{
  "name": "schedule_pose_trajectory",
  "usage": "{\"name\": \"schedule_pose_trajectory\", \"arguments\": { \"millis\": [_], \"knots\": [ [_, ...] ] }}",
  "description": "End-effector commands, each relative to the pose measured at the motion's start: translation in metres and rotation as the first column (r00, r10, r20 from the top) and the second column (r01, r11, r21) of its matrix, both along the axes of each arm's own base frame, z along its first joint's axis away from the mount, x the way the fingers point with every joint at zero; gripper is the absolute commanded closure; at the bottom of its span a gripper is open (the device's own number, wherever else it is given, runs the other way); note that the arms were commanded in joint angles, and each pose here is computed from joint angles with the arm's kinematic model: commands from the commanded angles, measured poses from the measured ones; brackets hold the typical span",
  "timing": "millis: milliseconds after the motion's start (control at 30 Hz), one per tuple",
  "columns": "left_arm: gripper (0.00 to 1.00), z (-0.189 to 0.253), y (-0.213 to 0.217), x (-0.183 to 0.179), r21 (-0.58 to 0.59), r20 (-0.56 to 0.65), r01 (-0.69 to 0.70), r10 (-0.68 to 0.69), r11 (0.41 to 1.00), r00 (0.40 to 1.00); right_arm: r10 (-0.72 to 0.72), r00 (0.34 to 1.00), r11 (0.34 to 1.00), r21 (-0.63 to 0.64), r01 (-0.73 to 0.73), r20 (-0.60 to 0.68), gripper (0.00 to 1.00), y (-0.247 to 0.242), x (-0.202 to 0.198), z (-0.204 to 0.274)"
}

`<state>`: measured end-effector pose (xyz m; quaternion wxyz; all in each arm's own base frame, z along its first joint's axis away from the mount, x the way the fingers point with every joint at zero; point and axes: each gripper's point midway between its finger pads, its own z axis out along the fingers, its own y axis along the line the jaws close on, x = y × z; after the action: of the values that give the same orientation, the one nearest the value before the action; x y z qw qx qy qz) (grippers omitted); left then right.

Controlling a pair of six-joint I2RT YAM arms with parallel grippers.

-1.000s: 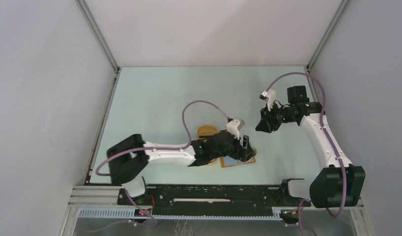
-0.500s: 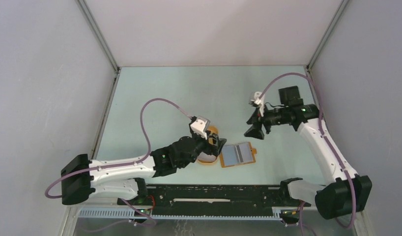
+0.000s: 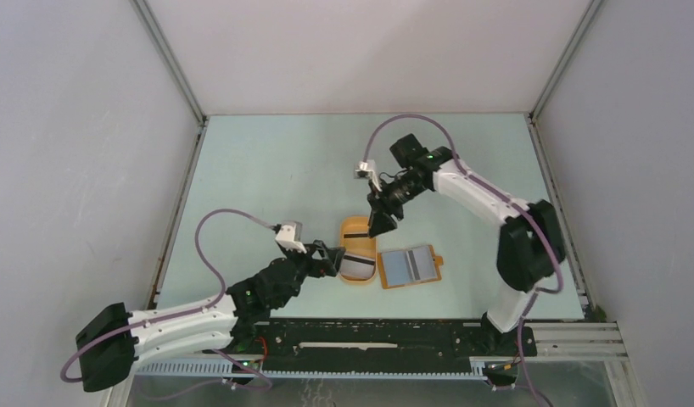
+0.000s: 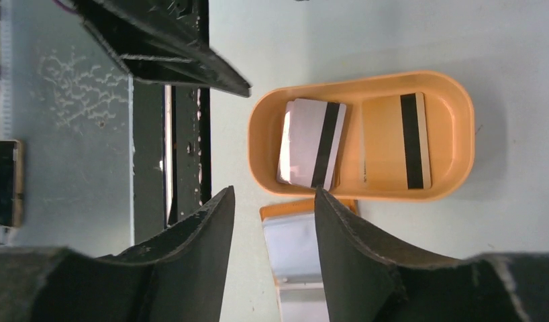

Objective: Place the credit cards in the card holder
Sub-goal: Pick up the credit card from the storage box.

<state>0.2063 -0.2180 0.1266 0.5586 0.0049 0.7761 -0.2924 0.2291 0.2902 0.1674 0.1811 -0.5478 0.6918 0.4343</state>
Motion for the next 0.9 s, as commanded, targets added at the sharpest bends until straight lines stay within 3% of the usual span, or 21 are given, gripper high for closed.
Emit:
{"name": "schedule_pose_trajectory", "arguments": {
  "millis": [0, 300, 867],
  "knots": [
    [0.07, -0.007, 0.004, -0.006, -0.187, -0.073, -0.037, 0.024, 0.982, 0.997, -0.042, 0.985, 0.996, -0.085, 0.028, -0.169, 0.47, 0.026, -0.002, -0.014],
    [0.11, -0.028, 0.005, -0.002, -0.194, -0.151, -0.074, 0.045, 0.978, 0.988, -0.116, 0.969, 0.959, -0.280, 0.052, -0.216, 0.50, 0.052, 0.001, -0.075],
    [0.24, -0.052, 0.006, -0.004, -0.168, -0.226, -0.089, 0.050, 0.982, 0.973, -0.112, 0.969, 0.916, -0.402, 0.013, -0.222, 0.50, 0.057, -0.005, -0.114]
  ]
}}
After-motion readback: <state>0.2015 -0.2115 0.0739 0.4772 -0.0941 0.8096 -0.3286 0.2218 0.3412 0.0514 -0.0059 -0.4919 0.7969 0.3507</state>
